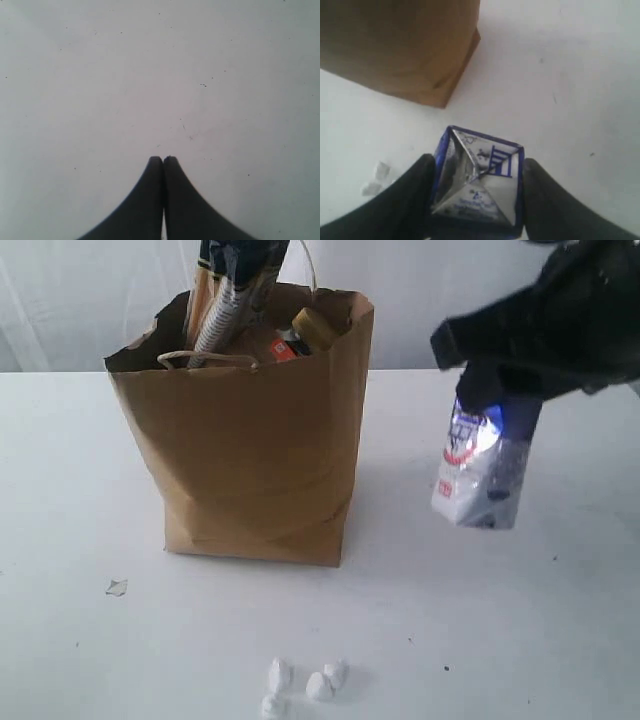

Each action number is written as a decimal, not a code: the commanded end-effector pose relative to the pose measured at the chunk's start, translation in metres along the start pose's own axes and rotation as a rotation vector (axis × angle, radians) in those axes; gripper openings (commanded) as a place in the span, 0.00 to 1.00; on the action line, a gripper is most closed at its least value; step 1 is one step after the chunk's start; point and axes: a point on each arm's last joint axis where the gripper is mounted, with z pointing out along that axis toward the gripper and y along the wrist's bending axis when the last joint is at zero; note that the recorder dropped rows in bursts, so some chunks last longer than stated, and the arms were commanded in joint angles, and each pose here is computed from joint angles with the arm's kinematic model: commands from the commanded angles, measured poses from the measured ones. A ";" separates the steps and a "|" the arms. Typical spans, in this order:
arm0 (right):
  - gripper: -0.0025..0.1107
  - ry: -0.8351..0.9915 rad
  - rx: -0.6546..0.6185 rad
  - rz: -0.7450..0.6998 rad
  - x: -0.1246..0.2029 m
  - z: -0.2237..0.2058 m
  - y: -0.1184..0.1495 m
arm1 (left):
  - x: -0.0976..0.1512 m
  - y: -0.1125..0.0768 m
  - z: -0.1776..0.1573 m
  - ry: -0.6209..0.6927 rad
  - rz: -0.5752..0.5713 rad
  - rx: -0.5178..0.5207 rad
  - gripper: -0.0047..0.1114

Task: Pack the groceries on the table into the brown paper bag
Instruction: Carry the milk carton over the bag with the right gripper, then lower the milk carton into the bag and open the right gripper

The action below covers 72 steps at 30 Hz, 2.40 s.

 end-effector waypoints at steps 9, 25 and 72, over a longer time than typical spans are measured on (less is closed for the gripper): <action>0.02 -0.351 -0.104 0.024 -0.050 -0.077 0.008 | 0.001 -0.001 0.000 0.002 -0.002 0.008 0.04; 0.02 -0.605 -0.306 0.095 -0.108 -0.037 0.030 | 0.001 -0.001 0.000 0.002 -0.002 0.008 0.04; 0.02 -0.463 -0.420 0.011 -0.127 0.121 0.080 | 0.001 -0.001 0.000 0.002 -0.002 0.008 0.04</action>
